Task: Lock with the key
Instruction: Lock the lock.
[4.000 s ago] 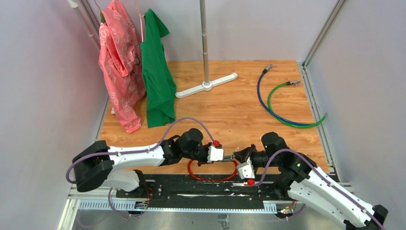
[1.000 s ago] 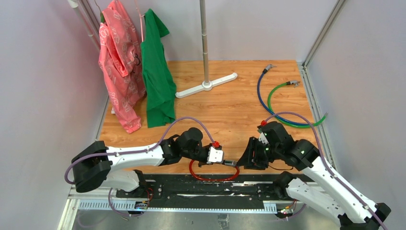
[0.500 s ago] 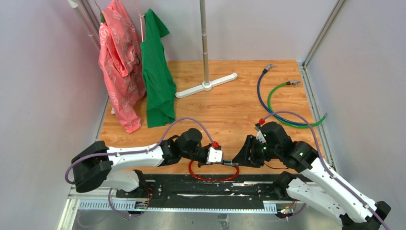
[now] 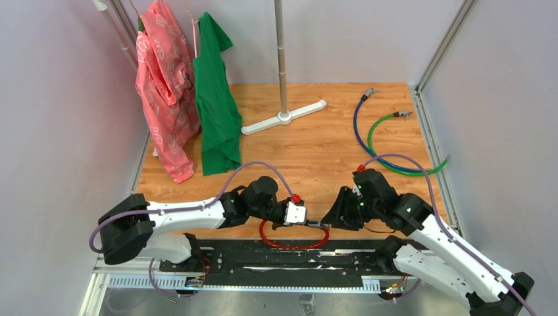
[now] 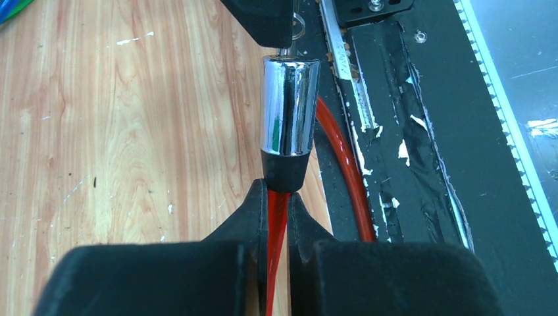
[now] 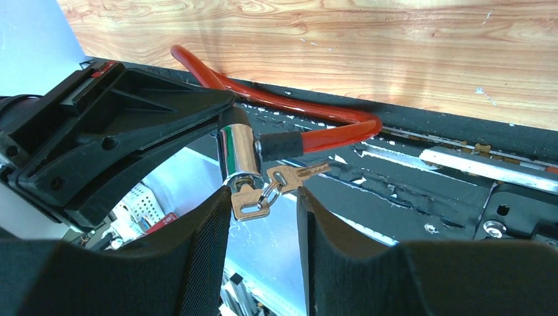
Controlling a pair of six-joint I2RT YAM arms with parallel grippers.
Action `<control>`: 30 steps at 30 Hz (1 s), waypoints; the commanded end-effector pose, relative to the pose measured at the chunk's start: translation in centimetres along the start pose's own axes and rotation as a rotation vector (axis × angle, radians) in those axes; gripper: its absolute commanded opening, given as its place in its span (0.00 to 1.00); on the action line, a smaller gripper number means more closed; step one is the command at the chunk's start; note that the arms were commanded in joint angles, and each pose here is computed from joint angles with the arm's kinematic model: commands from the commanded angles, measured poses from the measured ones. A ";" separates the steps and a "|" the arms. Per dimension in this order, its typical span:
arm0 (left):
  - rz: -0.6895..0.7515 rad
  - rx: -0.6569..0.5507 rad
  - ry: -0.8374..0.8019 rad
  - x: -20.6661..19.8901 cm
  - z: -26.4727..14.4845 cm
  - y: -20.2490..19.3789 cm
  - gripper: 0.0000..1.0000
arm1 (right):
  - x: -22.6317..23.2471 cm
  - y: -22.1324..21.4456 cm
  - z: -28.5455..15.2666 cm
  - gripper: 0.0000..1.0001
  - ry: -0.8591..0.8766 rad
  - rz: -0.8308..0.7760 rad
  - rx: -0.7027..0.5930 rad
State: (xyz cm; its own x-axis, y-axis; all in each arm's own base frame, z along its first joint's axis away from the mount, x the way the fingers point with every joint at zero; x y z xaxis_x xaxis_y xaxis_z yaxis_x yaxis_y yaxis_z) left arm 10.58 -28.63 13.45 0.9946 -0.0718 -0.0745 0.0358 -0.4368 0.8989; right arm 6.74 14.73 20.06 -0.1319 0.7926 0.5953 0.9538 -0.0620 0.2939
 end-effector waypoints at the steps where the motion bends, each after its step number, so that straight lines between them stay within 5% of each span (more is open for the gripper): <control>1: -0.112 0.147 -0.098 -2.1 -0.3 -3.6 0.00 | 0.0 0.1 -0.1 0.43 -0.019 -0.029 -0.003; 13: -0.107 0.154 -0.096 -2.0 -0.3 -3.4 0.00 | -0.5 0.0 0.7 0.26 -0.006 -0.076 -0.021; 18: -0.105 0.155 -0.099 -2.1 -0.3 -3.6 0.00 | -1.4 0.1 0.9 0.23 -0.013 -0.226 -0.050; 23: -0.104 0.156 -0.095 -2.1 -0.4 -3.6 0.00 | -0.9 0.8 0.5 0.53 0.029 -0.406 -0.082; 30: -0.097 0.150 -0.097 -2.1 -0.4 -3.7 0.00 | 0.1 1.6 -1.9 0.58 0.120 -0.716 -0.175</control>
State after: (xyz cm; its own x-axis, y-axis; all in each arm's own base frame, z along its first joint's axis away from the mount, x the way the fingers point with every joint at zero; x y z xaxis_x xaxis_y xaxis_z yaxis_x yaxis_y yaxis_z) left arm 10.64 -28.63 13.51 0.9950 -0.0700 -0.0709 0.0330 -0.4399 0.8975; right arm 7.96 14.05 20.55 -0.5720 0.7100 0.4107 0.7440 0.2383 0.6242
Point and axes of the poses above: each gripper's point midway between its finger pads, its own z axis out along the fingers, its own x axis along the line the jaws close on, y = z × x, the point moved 7 cm from there along -z, back along the fingers, and after that the axes turned 14 degrees about -z, right-handed, at the moved point
